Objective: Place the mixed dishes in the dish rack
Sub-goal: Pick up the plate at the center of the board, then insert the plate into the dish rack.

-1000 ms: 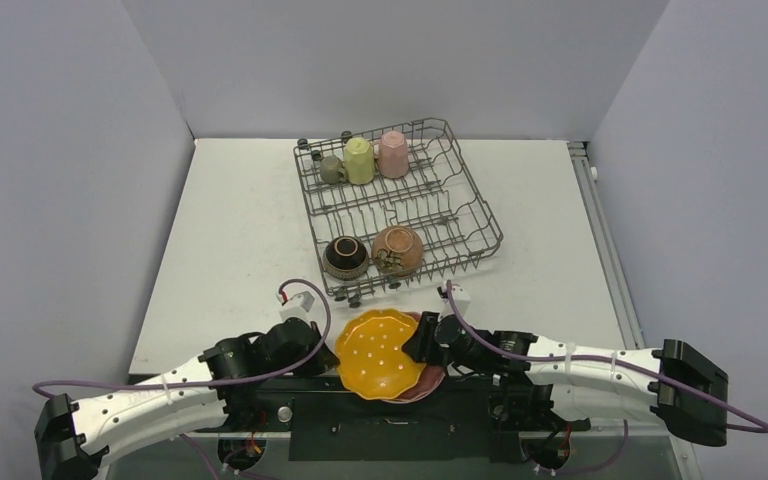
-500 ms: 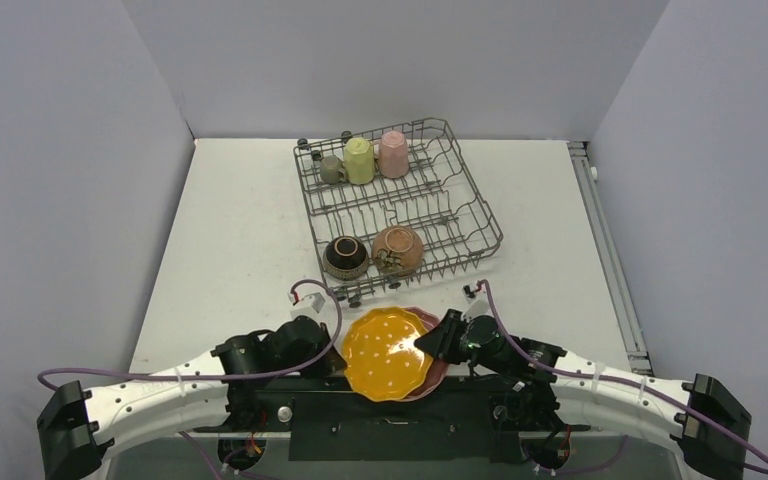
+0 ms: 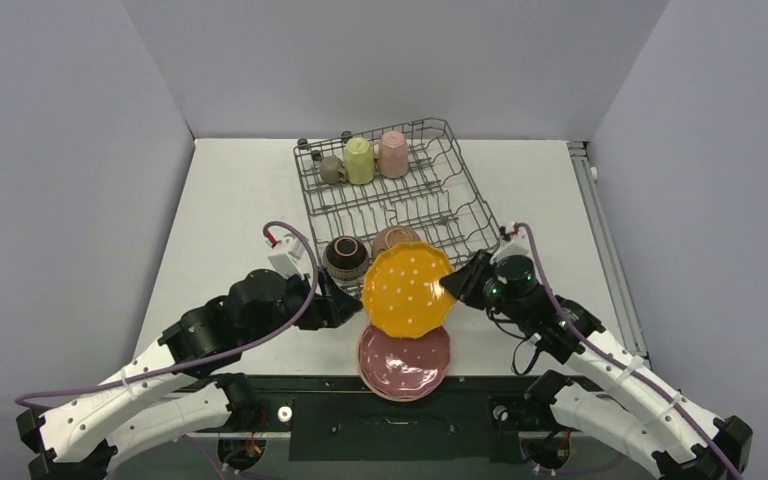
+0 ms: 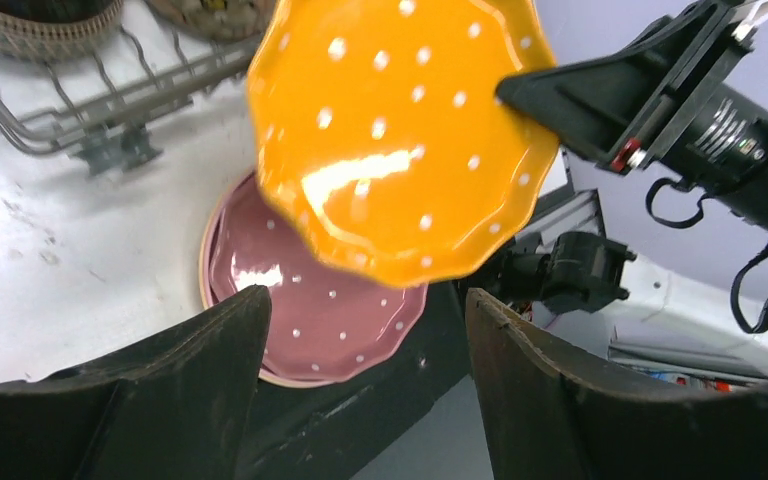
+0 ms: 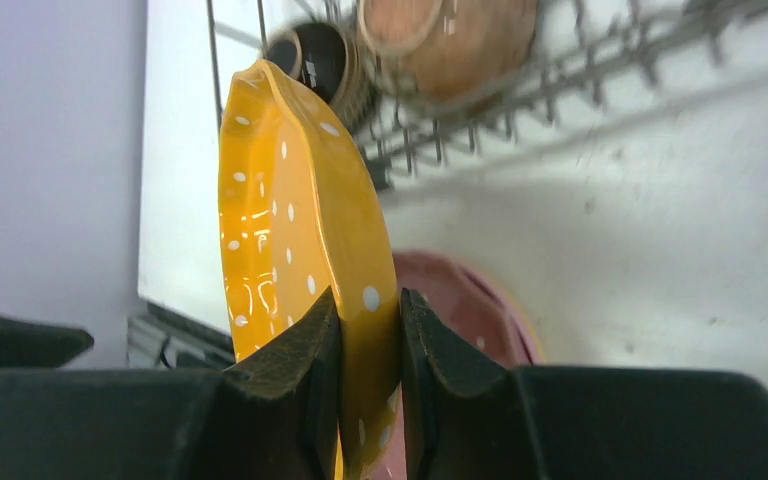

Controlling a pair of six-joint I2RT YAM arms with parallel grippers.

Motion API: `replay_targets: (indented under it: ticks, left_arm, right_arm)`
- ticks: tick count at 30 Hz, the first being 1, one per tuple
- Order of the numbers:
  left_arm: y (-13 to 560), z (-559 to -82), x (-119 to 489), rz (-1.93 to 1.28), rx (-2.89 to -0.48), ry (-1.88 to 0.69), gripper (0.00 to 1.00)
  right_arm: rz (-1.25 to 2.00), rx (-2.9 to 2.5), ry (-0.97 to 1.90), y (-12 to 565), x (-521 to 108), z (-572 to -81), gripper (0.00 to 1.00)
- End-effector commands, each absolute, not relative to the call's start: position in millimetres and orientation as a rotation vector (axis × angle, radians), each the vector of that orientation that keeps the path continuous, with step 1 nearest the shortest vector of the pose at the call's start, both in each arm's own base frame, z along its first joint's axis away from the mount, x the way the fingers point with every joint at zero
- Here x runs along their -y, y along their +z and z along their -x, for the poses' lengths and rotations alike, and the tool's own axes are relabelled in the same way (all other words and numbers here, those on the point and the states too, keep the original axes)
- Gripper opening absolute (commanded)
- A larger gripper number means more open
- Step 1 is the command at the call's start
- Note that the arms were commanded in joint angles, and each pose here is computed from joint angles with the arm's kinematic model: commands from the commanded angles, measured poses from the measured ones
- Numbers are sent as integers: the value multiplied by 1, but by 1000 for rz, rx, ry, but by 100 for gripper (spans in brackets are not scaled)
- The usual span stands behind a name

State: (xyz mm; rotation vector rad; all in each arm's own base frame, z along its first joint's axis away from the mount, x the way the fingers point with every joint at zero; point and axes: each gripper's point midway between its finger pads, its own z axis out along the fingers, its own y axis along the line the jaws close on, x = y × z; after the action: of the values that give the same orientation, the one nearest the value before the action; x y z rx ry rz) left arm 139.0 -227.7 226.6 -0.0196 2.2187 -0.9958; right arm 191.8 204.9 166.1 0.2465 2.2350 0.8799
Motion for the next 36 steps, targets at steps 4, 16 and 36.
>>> replay_targets:
  ticks: [4,16,36]
  left_arm:
    - [252,-151,217,-80,-2178,-962,68]
    - [212,-162,223,-213,-2266,-920,67]
    - [166,-161,224,-310,-2352,-951,63]
  right_arm:
    - [-242,-1935,865,301,-183,-264,0]
    - [-209,-1844,220,350,-120,-409,0]
    - [-29,-1829,-319,333,-113,-537,0]
